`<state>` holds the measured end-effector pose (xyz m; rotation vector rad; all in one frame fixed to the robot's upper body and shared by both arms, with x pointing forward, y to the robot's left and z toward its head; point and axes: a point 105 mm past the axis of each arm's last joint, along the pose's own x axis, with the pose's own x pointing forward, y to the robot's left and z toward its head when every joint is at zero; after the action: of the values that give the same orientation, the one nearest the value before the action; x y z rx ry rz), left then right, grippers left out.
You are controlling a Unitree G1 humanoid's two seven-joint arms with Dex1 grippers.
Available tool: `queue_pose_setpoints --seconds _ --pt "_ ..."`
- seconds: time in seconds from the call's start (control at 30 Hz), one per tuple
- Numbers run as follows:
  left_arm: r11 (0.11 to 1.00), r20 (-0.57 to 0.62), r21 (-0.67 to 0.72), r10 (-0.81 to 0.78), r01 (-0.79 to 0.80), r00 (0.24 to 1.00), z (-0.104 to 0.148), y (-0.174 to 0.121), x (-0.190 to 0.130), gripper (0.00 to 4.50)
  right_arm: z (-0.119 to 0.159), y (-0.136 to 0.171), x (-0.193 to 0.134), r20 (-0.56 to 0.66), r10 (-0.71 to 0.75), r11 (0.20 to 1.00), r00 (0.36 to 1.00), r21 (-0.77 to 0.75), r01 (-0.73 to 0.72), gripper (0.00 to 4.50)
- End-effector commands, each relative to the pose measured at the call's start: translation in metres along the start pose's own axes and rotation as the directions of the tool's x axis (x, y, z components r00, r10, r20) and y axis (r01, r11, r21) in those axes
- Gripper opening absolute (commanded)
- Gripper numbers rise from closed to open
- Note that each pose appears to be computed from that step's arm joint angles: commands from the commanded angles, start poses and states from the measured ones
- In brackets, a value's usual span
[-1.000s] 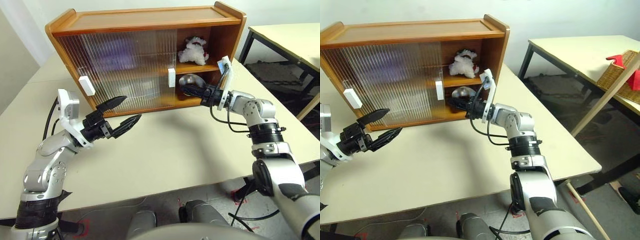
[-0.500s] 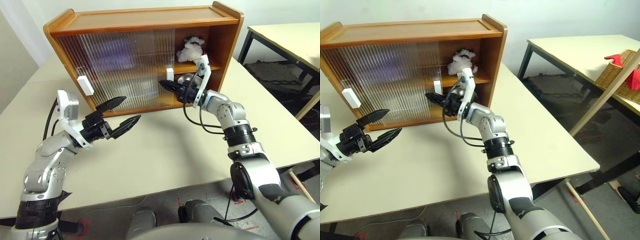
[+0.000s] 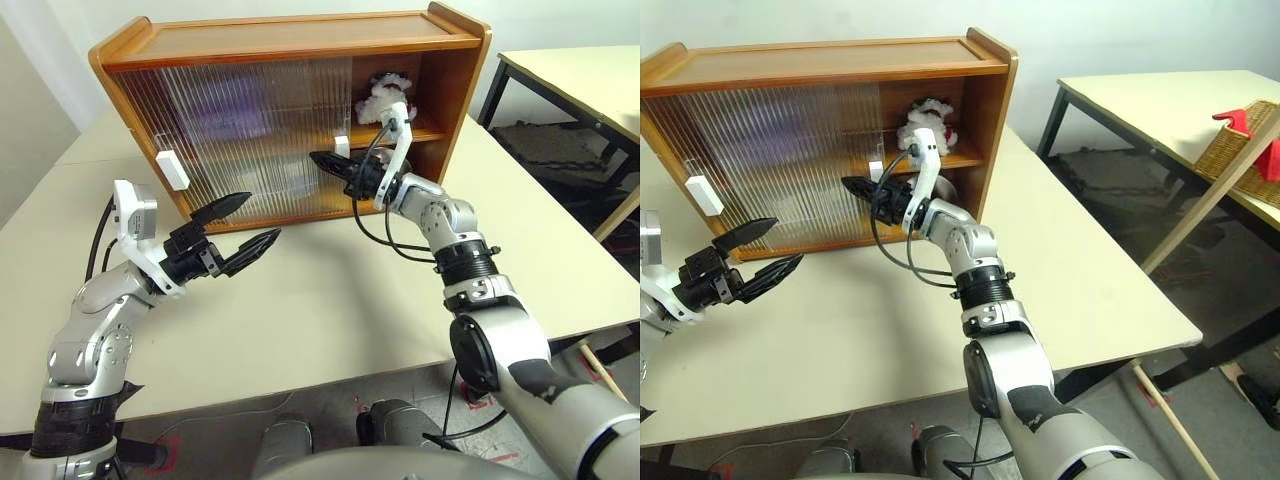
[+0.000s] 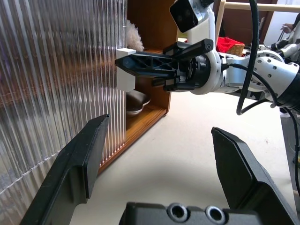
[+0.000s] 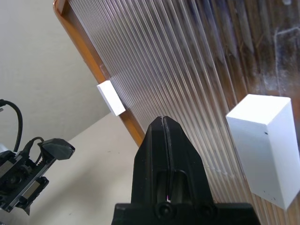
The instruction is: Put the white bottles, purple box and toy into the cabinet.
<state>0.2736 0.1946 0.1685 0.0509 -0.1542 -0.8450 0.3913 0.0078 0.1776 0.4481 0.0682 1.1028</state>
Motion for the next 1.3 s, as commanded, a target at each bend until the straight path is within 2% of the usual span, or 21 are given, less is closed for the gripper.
queue_pose_setpoints --seconds 0.03,0.17,0.33,0.47,0.8,1.3 --pt "1.0 -0.008 0.007 0.0 0.0 1.0 -0.002 0.0 -0.002 4.5 0.001 -0.008 0.0 0.006 -0.048 0.999 0.999 0.015 0.048 0.05" --pt "1.0 -0.01 0.006 0.0 0.0 1.0 -0.003 0.0 -0.003 4.5 0.002 -0.012 -0.001 0.011 -0.076 0.997 0.997 0.014 0.076 0.05" --pt "1.0 -0.01 0.007 -0.003 0.003 1.0 -0.002 -0.003 -0.001 4.5 0.006 -0.034 -0.013 0.031 -0.208 0.977 0.978 -0.047 0.21 0.05" --pt "1.0 -0.008 0.006 -0.008 0.008 1.0 -0.001 -0.005 0.001 4.5 0.016 -0.044 -0.018 0.076 -0.26 0.962 0.963 -0.071 0.265 0.05" --pt "1.0 -0.006 0.005 -0.007 0.007 1.0 0.001 -0.006 0.002 4.5 0.028 -0.051 -0.025 0.117 -0.286 0.95 0.951 -0.093 0.297 0.05" --pt "1.0 -0.005 0.005 -0.005 0.005 1.0 0.0 -0.005 0.002 4.5 0.037 -0.074 -0.055 0.136 -0.387 0.909 0.912 -0.112 0.402 0.05"
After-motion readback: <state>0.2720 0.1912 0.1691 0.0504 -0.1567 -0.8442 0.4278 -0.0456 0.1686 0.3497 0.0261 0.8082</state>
